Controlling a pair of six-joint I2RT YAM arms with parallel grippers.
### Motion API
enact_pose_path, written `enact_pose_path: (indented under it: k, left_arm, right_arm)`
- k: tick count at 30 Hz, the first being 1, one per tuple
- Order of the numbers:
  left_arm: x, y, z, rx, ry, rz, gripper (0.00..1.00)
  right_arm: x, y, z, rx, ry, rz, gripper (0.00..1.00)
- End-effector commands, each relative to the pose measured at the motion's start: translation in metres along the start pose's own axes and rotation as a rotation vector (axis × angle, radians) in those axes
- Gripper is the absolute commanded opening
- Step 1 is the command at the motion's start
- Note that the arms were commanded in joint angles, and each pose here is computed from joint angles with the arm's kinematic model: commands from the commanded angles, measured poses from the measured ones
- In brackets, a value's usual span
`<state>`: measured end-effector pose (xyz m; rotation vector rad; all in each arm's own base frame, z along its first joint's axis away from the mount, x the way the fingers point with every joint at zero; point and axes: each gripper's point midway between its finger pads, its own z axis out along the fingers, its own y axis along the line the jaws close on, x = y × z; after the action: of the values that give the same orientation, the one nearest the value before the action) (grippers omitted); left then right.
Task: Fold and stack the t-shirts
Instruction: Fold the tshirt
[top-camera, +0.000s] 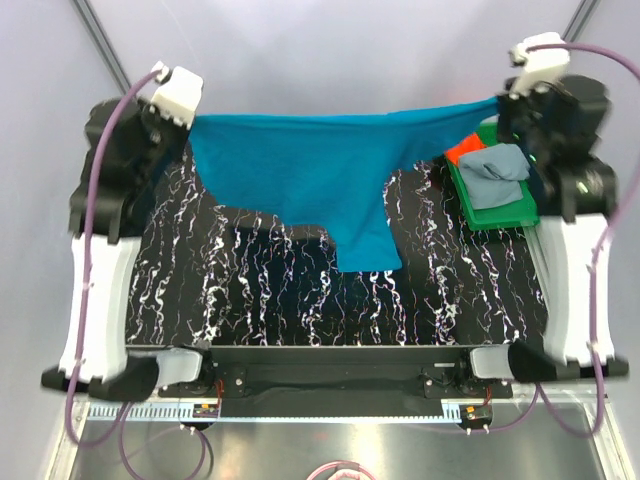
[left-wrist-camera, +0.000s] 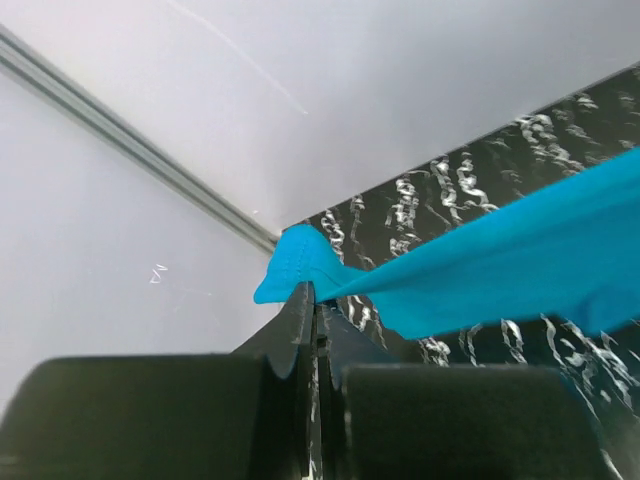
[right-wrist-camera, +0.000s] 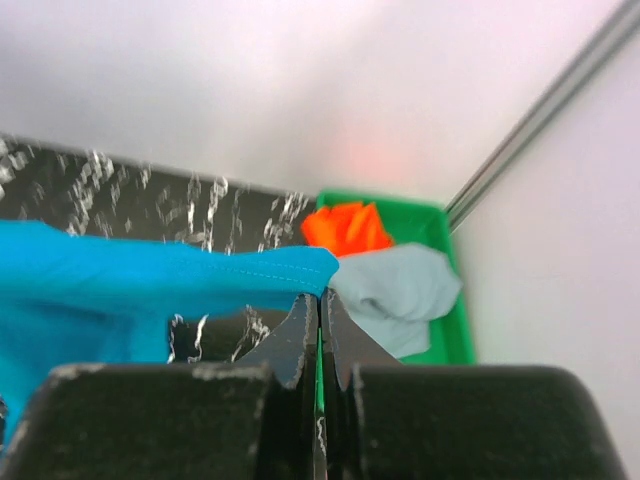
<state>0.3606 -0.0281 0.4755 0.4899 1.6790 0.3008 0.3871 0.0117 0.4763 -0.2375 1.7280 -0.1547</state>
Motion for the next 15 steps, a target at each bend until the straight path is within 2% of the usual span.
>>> enact_pose_path:
  k: [1, 3, 8, 11, 15]
  left_arm:
    - [0.004, -0.017, -0.046, 0.069, -0.028, 0.01, 0.0]
    - [0.01, -0.021, -0.062, 0.079, -0.029, 0.02, 0.0]
    - [0.002, 0.012, -0.105, -0.068, -0.085, 0.067, 0.0]
    - [-0.011, 0.027, -0.116, -0.122, -0.12, 0.075, 0.0]
    - [-0.026, 0.037, -0.108, -0.15, -0.139, 0.126, 0.0]
  right_arm:
    - [-0.023, -0.02, -0.072, 0.076, -0.094, 0.023, 0.0]
    - [-0.028, -0.026, -0.098, 0.107, -0.131, 0.026, 0.0]
    - [-0.05, -0.055, -0.177, 0.255, -0.249, -0.003, 0.0]
    - [-0.061, -0.067, -0.202, 0.312, -0.288, -0.017, 0.0]
    - [-0.078, -0.079, -0.206, 0.367, -0.317, -0.069, 0.0]
